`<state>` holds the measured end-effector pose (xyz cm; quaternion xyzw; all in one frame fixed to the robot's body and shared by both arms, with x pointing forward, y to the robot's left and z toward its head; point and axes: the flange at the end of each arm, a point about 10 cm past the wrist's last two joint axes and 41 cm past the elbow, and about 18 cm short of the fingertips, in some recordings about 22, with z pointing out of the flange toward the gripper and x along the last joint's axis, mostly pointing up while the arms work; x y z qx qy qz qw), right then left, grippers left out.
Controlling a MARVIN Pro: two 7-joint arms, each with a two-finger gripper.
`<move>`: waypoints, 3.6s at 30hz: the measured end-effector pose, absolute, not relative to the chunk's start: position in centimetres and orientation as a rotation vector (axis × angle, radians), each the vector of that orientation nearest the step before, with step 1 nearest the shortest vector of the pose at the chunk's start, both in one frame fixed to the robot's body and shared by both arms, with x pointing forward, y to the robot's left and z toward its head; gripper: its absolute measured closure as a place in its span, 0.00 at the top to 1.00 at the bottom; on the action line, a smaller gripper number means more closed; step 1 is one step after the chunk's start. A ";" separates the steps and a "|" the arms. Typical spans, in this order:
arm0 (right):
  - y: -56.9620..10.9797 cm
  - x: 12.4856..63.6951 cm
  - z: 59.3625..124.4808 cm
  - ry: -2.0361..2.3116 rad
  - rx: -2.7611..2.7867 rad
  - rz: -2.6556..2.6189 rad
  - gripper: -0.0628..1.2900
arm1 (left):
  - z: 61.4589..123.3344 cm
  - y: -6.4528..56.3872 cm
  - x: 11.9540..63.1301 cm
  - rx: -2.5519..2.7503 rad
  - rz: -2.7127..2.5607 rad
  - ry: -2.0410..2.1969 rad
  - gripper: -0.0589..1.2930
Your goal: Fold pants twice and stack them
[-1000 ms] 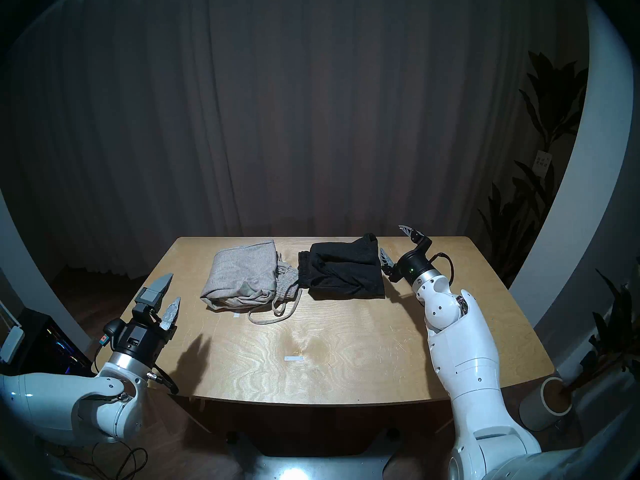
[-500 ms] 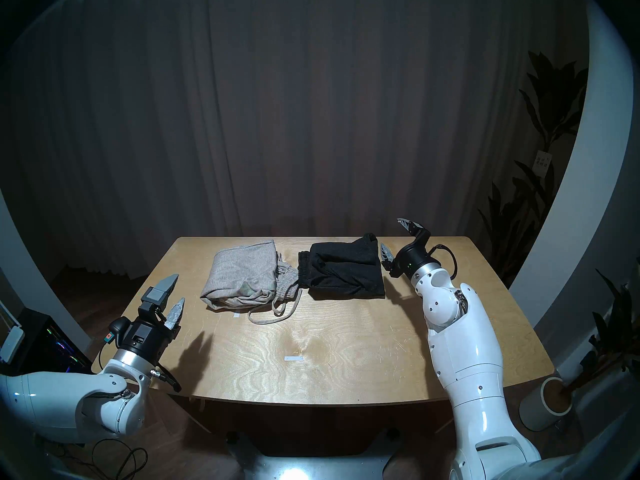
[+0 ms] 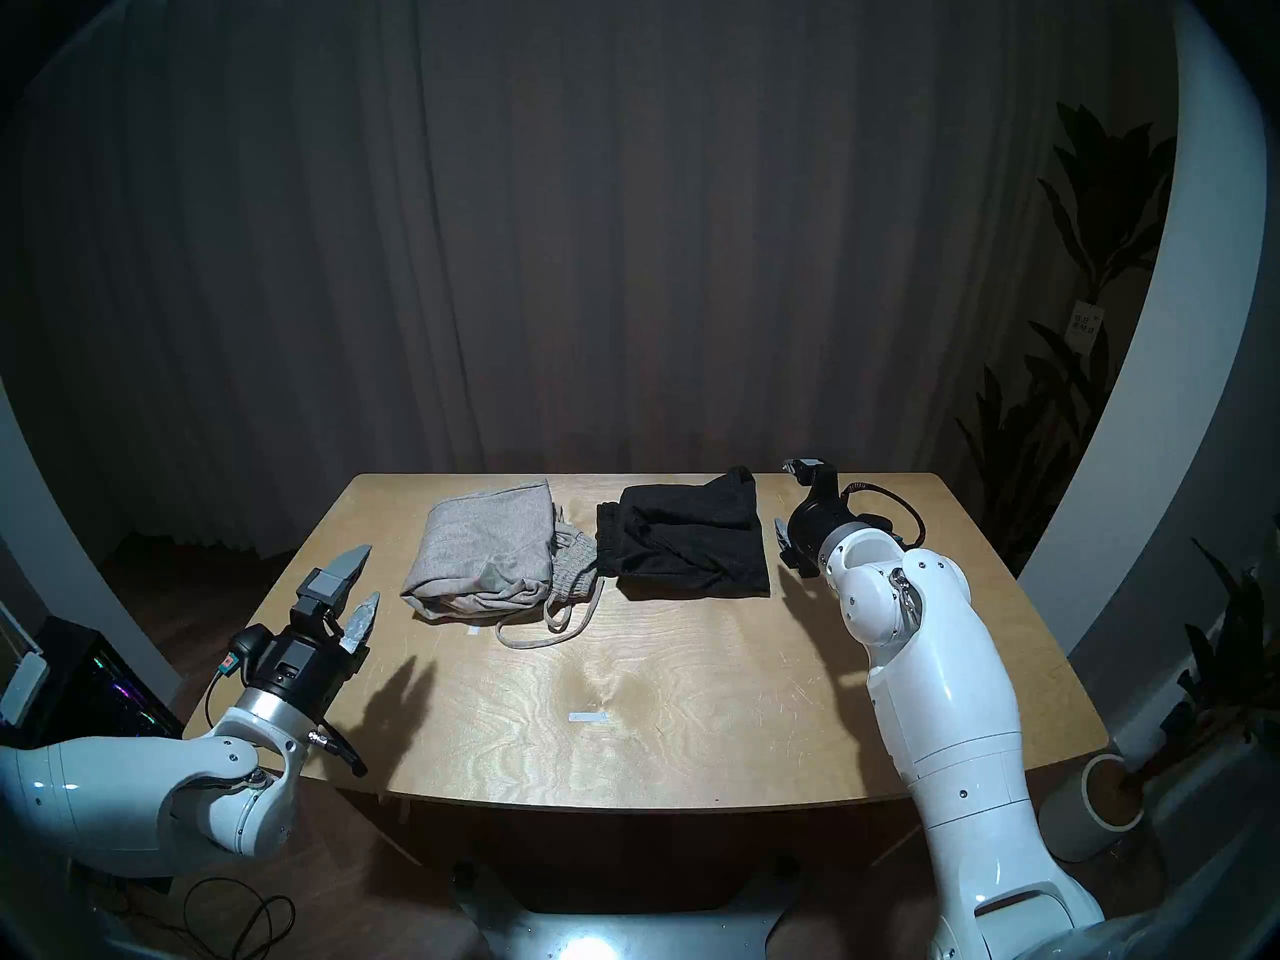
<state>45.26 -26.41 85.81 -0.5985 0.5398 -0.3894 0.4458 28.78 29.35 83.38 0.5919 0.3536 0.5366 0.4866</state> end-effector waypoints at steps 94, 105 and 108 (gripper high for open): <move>-18.3 53.4 81.9 1.531 -1.440 -1.058 0.13 | 82.9 28.0 31.8 1.570 1.331 0.816 0.97; -16.7 54.8 82.7 1.489 -1.452 -1.060 0.02 | 82.7 28.6 32.0 1.571 1.332 0.838 0.97; -15.9 55.2 83.0 1.476 -1.462 -1.056 0.02 | 82.7 28.9 32.0 1.571 1.335 0.844 0.97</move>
